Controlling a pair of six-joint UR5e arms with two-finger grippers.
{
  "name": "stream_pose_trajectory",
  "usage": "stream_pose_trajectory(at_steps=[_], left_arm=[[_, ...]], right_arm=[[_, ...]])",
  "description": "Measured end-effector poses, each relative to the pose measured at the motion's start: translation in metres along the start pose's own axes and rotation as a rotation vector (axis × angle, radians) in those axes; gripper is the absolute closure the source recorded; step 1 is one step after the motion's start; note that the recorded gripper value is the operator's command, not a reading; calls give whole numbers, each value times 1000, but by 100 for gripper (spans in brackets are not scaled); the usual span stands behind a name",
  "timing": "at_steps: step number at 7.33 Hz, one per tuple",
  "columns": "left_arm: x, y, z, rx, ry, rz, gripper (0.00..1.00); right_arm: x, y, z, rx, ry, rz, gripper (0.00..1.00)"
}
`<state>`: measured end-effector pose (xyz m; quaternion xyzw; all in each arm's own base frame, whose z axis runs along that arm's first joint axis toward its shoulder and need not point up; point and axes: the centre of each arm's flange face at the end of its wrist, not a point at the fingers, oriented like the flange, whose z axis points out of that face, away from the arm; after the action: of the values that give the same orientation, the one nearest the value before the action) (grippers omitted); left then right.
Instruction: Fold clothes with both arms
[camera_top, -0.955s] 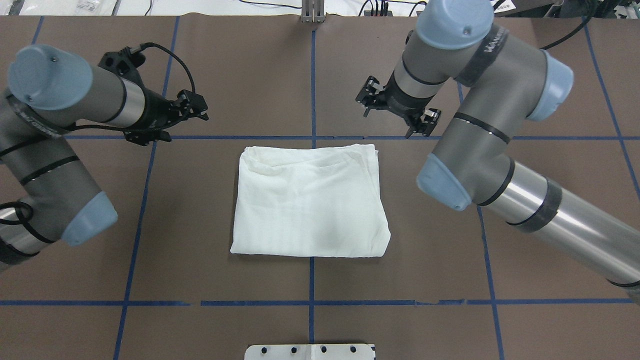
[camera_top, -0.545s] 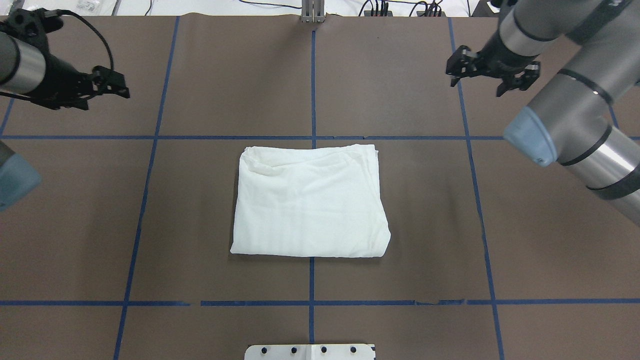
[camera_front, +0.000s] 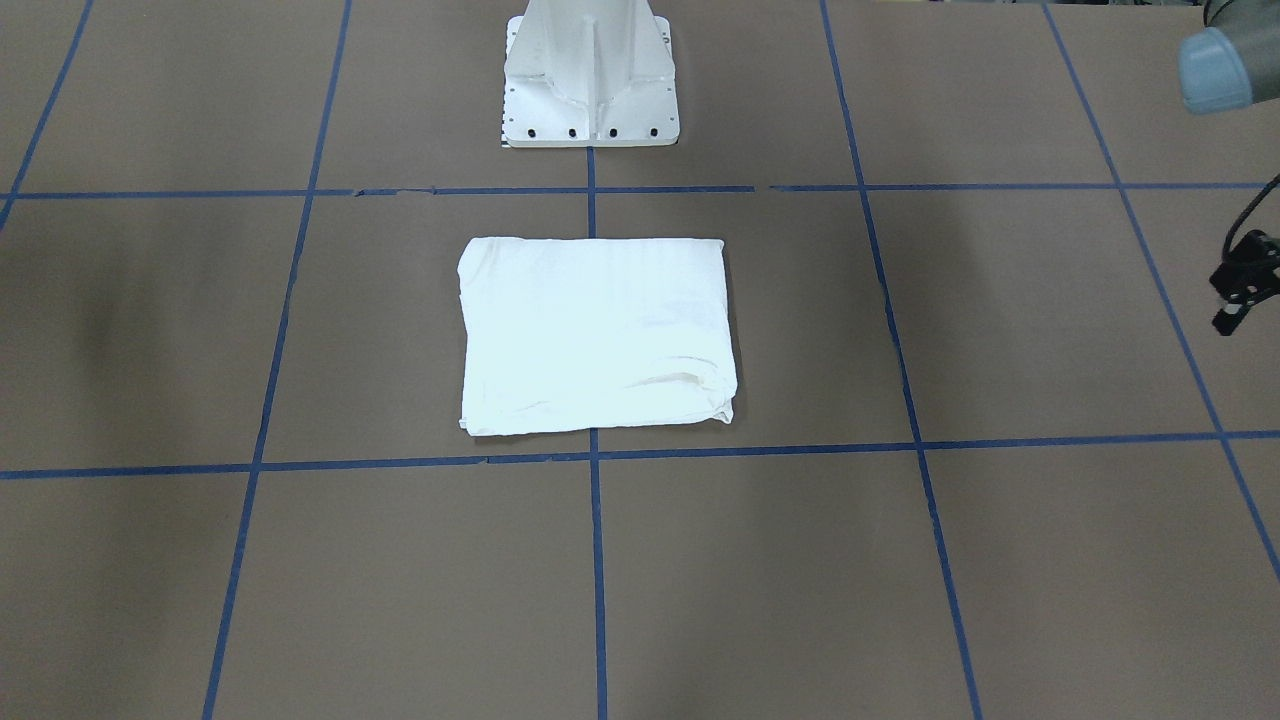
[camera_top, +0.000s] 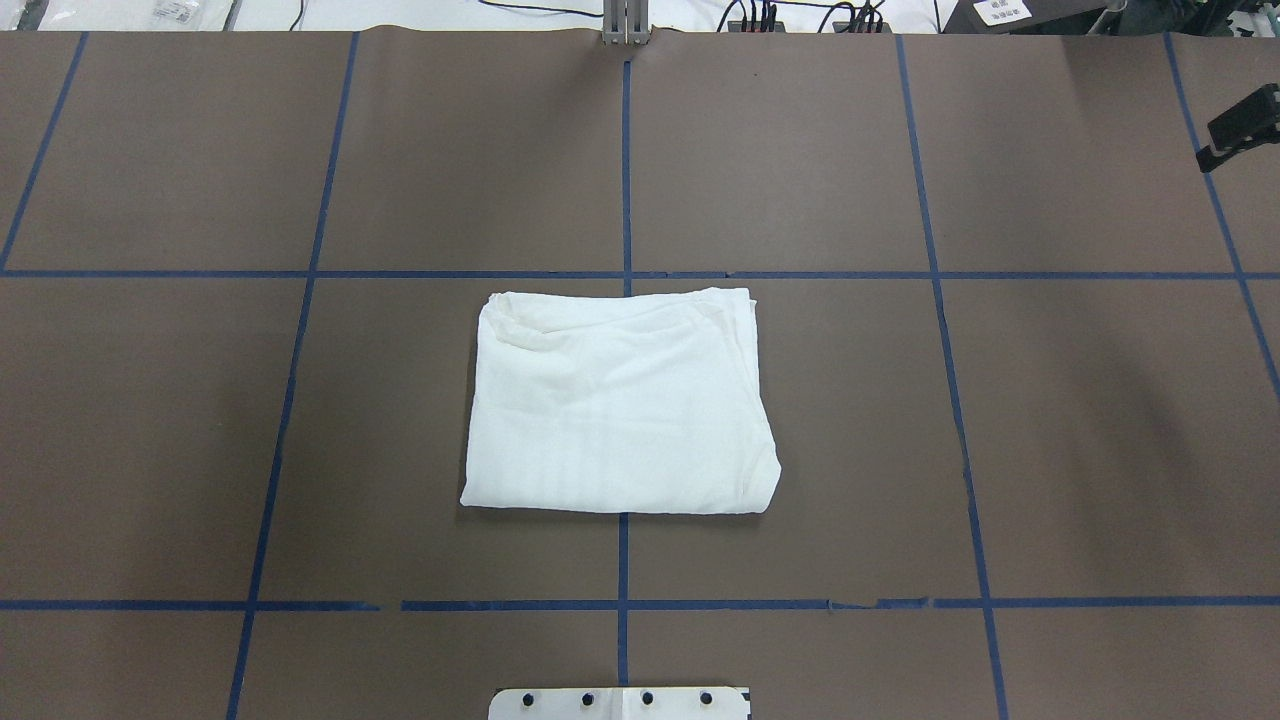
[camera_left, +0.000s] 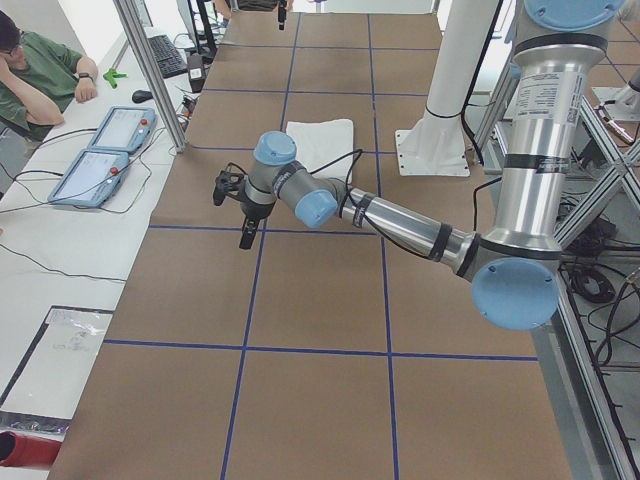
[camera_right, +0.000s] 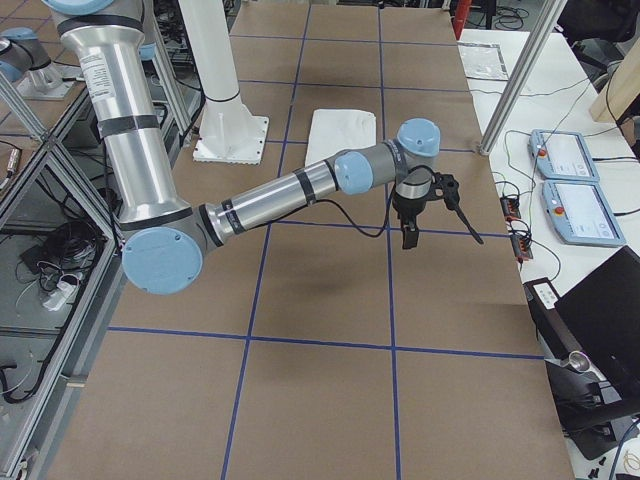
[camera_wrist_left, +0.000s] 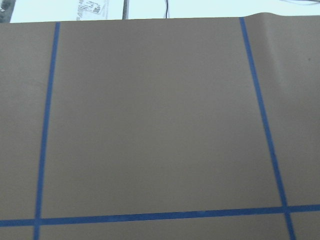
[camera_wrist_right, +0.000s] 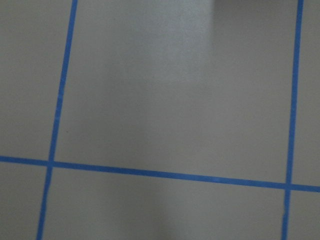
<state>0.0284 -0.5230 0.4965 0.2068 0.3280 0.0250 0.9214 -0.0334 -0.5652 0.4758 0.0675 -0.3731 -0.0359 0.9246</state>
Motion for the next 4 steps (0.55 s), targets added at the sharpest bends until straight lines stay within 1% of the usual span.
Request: stream_pose_trajectory(at_steps=[1,2,3,4], left_arm=[[-37,15,-10,-24,-31,95,0],[-68,34,-16,-48,-33,174,0],[-86,50,-15,-65,-21,217,0],[-98,60,-10,-76,-14,231,0]], right_arm=[[44,24,-2,-13,2,-59,0],[74,45,-3,-29,5,-97,0],[91,58,-2,-39,9,-106,0],[97,63,-2,-39,14,-113,0]])
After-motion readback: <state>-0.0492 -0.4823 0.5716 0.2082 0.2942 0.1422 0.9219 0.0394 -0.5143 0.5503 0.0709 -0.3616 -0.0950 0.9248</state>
